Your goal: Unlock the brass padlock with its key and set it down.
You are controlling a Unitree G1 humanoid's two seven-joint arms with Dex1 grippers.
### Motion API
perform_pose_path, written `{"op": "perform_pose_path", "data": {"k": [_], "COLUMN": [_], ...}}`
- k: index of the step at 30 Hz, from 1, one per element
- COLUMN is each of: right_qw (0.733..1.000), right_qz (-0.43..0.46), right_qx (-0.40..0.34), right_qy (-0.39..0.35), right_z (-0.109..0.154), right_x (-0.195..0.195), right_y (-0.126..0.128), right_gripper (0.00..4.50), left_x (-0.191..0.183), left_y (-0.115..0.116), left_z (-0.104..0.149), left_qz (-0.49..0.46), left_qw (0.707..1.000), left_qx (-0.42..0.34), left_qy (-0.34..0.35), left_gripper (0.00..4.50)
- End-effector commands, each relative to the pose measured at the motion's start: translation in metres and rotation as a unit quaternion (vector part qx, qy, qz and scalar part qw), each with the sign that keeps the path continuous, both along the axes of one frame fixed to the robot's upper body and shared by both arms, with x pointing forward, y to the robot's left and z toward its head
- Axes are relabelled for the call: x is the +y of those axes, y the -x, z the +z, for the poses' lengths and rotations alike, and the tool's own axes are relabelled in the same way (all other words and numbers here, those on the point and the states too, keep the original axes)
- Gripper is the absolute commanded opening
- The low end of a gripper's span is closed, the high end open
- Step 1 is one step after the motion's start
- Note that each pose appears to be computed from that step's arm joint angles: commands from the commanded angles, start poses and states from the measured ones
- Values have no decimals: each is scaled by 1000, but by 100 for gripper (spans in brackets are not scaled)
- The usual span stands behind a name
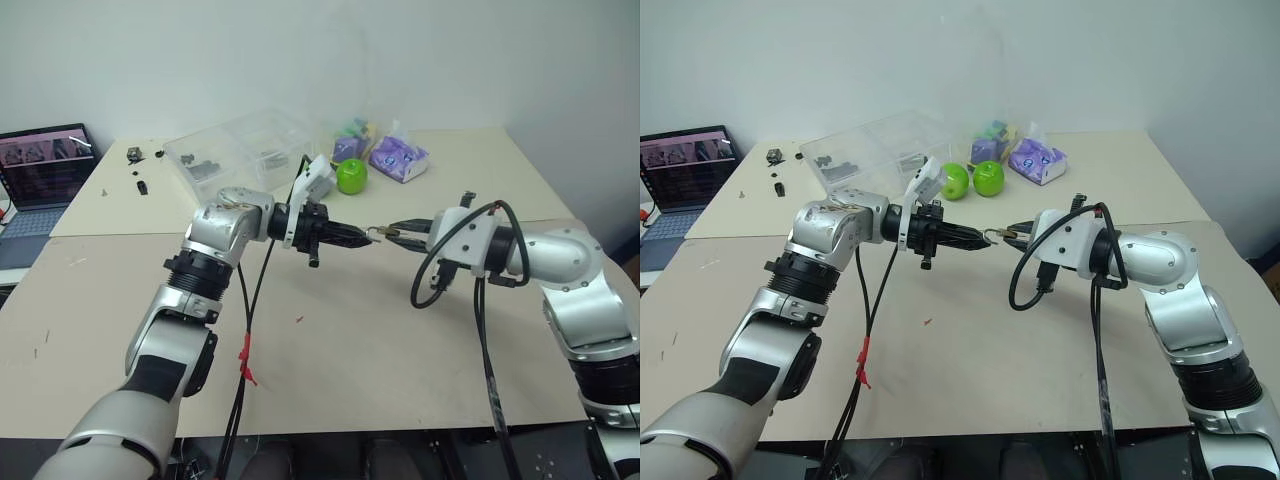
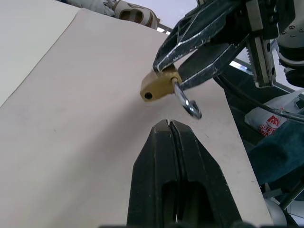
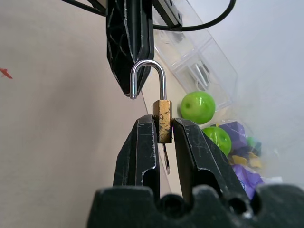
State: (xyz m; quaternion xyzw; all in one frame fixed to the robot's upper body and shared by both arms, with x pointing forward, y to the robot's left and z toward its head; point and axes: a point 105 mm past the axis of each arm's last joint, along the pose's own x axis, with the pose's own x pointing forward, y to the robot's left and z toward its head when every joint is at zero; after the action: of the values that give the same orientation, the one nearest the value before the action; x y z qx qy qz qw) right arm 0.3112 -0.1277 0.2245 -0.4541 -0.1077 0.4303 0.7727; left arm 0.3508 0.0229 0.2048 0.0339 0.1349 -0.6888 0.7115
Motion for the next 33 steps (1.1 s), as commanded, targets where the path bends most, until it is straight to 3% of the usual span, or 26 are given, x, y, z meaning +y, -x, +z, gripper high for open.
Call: {"op": "perform_pose_path", "data": {"k": [1, 14, 22, 25, 33], "right_qw": [999, 999, 1000, 1000, 999], "right_qz": [2, 6, 21, 25, 43], "right_qx": [-39, -32, -12, -6, 2], "right_qy": [-3, 0, 11, 5, -1], "right_z": [18, 14, -8, -10, -14], "right_x": [-1, 1, 10, 11, 16], "right_y": [2, 3, 7, 8, 10], "right_gripper": [12, 12, 12, 12, 12], "left_x": [-3, 7, 63, 81, 101], "left_y": [4, -5, -29, -18, 9], "left_z": [9, 15, 39, 30, 5], "left_qz": [-11, 17, 108, 99, 52], "left_qw": [1000, 999, 992, 992, 983], "left_qx": [-15, -23, -61, -67, -144], "left_qy": [12, 15, -4, -33, -98], "left_gripper": [5, 5, 5, 74, 373]}}
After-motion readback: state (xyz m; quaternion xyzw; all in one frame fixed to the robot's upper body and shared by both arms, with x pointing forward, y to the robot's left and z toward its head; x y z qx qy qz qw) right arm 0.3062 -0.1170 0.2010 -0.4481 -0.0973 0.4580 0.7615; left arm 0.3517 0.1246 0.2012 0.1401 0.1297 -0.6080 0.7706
